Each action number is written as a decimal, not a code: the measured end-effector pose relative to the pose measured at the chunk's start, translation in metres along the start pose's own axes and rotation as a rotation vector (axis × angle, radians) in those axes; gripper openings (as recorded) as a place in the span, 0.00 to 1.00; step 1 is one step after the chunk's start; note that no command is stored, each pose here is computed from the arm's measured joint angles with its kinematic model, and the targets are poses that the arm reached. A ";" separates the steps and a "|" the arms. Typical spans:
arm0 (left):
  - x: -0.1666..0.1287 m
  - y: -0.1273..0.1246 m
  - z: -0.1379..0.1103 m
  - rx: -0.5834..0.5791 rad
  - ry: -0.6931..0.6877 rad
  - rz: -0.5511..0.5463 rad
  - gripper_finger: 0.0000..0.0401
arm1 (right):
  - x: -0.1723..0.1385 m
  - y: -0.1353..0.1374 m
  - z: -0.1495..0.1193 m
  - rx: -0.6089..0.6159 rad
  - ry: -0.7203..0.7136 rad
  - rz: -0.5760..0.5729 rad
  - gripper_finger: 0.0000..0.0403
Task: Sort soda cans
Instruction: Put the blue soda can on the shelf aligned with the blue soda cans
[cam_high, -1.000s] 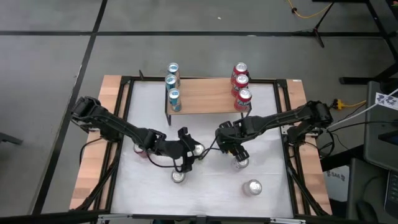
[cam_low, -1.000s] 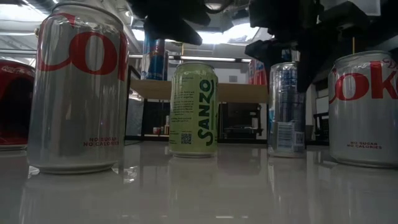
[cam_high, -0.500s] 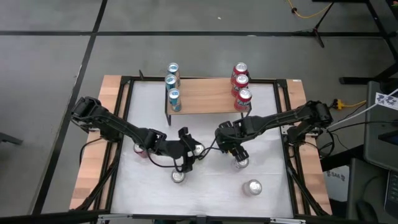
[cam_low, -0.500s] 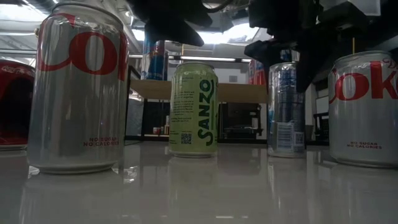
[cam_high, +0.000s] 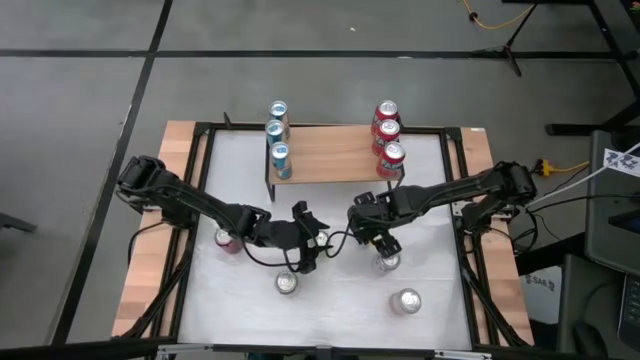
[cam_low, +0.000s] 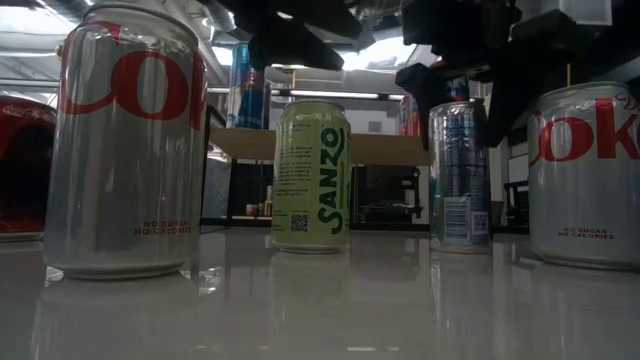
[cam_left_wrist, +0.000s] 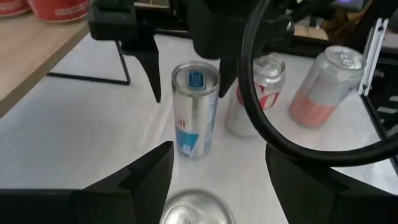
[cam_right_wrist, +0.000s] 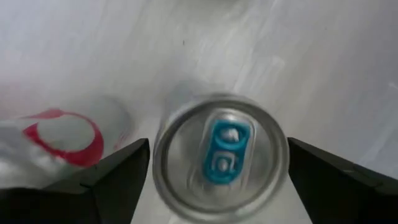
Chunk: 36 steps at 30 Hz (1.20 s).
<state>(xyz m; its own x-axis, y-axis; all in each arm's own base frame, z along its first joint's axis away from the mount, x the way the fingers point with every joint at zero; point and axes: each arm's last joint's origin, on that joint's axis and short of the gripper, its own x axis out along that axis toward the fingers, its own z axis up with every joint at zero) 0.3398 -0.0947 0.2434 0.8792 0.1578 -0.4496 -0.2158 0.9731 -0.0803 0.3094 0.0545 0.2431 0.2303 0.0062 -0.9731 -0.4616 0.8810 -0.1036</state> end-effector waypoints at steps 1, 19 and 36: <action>0.001 0.000 0.000 0.010 -0.006 -0.002 0.63 | -0.001 0.000 -0.001 0.002 0.002 0.000 0.89; 0.047 0.000 -0.001 0.016 -0.248 0.011 0.55 | -0.058 0.016 -0.034 0.279 -0.015 0.070 0.88; 0.069 0.026 -0.008 -0.057 -0.242 0.122 0.07 | -0.027 0.049 -0.036 0.325 -0.072 -0.205 0.88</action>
<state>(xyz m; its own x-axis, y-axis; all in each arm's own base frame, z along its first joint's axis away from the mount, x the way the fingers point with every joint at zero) 0.3921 -0.0601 0.2034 0.9196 0.3156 -0.2341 -0.3439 0.9346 -0.0911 0.2499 0.0801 0.2567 0.3548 -0.1623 -0.9208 -0.1071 0.9713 -0.2124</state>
